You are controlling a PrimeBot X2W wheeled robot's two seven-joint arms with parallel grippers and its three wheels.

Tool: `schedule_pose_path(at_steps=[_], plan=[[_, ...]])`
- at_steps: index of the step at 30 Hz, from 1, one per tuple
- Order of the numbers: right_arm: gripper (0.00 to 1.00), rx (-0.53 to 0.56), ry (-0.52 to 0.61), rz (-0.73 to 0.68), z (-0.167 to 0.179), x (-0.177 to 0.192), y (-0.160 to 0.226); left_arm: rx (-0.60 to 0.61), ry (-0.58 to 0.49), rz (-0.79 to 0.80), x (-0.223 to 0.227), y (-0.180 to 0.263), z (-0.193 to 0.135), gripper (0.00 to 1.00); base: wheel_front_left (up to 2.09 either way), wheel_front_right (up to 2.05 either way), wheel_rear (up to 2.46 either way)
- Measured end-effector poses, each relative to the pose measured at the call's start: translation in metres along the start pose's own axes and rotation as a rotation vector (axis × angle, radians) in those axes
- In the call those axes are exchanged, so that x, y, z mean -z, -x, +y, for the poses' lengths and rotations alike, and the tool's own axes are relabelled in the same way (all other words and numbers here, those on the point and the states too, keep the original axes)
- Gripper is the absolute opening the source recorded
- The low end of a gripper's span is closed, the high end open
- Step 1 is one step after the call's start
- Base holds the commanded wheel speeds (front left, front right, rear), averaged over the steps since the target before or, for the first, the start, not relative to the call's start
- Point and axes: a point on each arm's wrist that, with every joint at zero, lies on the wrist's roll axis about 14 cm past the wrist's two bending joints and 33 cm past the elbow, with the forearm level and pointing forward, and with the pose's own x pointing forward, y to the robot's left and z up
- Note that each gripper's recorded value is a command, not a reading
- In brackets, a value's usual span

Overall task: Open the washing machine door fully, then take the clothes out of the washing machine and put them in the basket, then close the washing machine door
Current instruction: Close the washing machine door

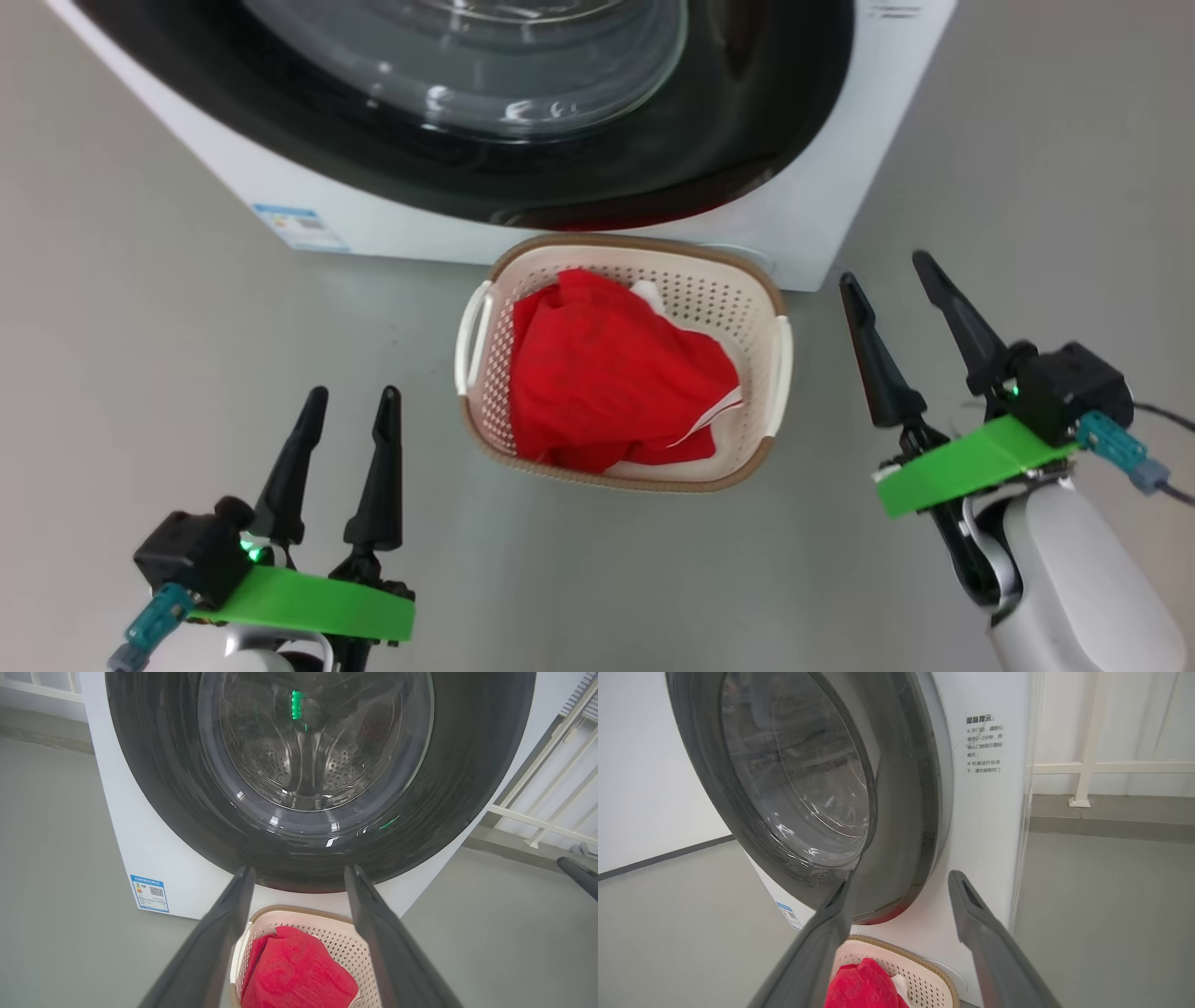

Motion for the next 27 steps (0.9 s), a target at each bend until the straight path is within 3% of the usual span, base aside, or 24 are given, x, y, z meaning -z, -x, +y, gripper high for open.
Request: schedule_pose_path(at_steps=[27], plan=[[1.00,0.409,0.011,0.002,-0.090,-0.014,0.142,0.153,-0.022,-0.010,-0.006,0.005,-0.036,1.00,0.00,0.00,0.00]])
